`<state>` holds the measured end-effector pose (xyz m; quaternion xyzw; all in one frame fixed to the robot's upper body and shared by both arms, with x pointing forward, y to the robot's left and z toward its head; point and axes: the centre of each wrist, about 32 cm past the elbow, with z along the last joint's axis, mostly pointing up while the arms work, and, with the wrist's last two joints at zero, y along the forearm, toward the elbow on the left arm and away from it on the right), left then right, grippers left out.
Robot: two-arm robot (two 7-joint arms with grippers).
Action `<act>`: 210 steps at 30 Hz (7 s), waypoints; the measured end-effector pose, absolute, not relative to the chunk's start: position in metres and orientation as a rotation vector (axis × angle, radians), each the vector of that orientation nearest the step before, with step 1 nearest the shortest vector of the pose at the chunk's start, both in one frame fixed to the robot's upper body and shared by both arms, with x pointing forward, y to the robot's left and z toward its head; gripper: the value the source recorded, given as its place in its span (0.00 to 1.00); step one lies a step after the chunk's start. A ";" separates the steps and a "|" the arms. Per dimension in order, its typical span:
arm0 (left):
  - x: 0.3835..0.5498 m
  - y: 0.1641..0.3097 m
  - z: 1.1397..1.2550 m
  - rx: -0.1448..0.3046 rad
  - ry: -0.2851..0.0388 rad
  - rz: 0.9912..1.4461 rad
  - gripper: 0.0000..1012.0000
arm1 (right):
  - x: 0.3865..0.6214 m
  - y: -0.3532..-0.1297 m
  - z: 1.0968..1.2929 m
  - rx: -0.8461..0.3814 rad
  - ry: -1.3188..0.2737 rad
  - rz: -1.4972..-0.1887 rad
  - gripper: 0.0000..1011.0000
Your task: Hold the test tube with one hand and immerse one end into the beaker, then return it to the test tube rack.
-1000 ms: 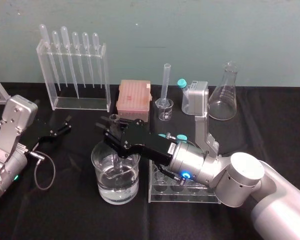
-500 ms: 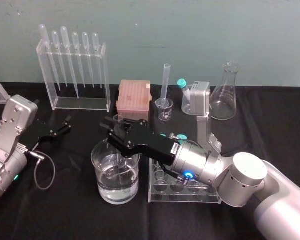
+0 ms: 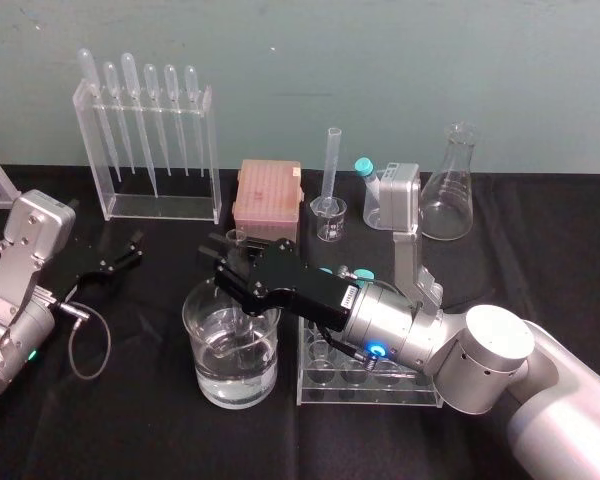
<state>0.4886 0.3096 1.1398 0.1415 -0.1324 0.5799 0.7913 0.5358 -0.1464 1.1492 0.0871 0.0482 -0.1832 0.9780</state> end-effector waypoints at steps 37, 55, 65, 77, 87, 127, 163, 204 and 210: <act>0.489 0.310 1.140 0.304 -0.285 1.248 0.99 | 0.536 -0.146 1.149 0.177 0.097 -0.367 0.21; 0.489 0.310 1.140 0.304 -0.285 1.248 0.99 | 0.536 -0.146 1.149 0.177 0.097 -0.367 0.21; 0.489 0.310 1.140 0.304 -0.285 1.248 0.99 | 0.536 -0.146 1.149 0.177 0.097 -0.367 0.21; 0.489 0.310 1.140 0.304 -0.285 1.248 0.99 | 0.536 -0.146 1.149 0.177 0.097 -0.367 0.21; 0.489 0.310 1.140 0.304 -0.285 1.248 0.99 | 0.536 -0.146 1.149 0.177 0.097 -0.367 0.21; 0.489 0.310 1.140 0.304 -0.285 1.248 0.99 | 0.536 -0.146 1.149 0.177 0.097 -0.367 0.21; 0.489 0.310 1.140 0.304 -0.285 1.248 0.99 | 0.536 -0.146 1.149 0.177 0.097 -0.367 0.21; 0.489 0.310 1.140 0.304 -0.285 1.248 0.99 | 0.536 -0.146 1.149 0.177 0.097 -0.367 0.21; 0.489 0.310 1.140 0.304 -0.285 1.248 0.99 | 0.536 -0.146 1.149 0.177 0.097 -0.367 0.21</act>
